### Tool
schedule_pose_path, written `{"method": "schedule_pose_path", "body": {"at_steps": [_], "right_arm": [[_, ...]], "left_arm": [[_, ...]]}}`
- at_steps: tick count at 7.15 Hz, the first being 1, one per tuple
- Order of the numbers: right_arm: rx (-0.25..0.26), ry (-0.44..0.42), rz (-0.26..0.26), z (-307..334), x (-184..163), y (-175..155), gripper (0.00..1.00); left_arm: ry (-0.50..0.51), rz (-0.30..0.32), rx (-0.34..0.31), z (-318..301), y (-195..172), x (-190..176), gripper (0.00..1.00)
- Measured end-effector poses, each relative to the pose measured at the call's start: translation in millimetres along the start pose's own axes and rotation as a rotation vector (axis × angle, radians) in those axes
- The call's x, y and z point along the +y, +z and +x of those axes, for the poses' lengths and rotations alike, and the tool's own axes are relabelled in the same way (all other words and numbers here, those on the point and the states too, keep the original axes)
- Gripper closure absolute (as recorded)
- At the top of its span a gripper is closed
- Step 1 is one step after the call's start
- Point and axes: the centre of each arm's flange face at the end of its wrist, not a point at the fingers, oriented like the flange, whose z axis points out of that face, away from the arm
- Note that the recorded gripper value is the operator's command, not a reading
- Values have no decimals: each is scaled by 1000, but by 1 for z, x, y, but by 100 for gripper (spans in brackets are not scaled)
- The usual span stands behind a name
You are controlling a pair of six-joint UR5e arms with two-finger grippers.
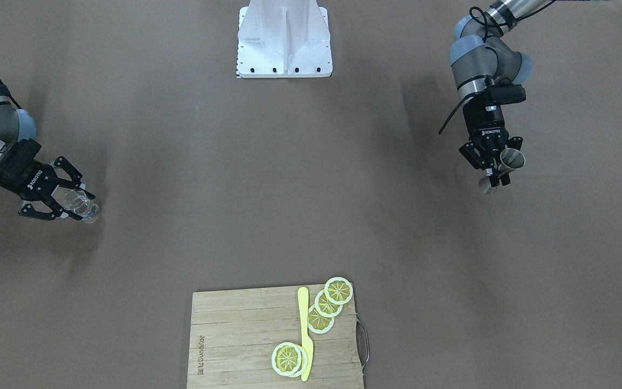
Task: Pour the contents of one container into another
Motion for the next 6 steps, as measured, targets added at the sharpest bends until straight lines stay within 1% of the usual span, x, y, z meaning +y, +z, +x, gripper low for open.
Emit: {"method": "schedule_pose_path", "body": {"at_steps": [3, 6], "right_arm": [[-43, -70, -5, -4, 3, -4, 100], [-55, -89, -8, -5, 5, -7, 100]], "left_arm": [[-2, -2, -13, -1, 4, 10, 100], [-13, 15, -41, -3, 7, 15, 100]]}}
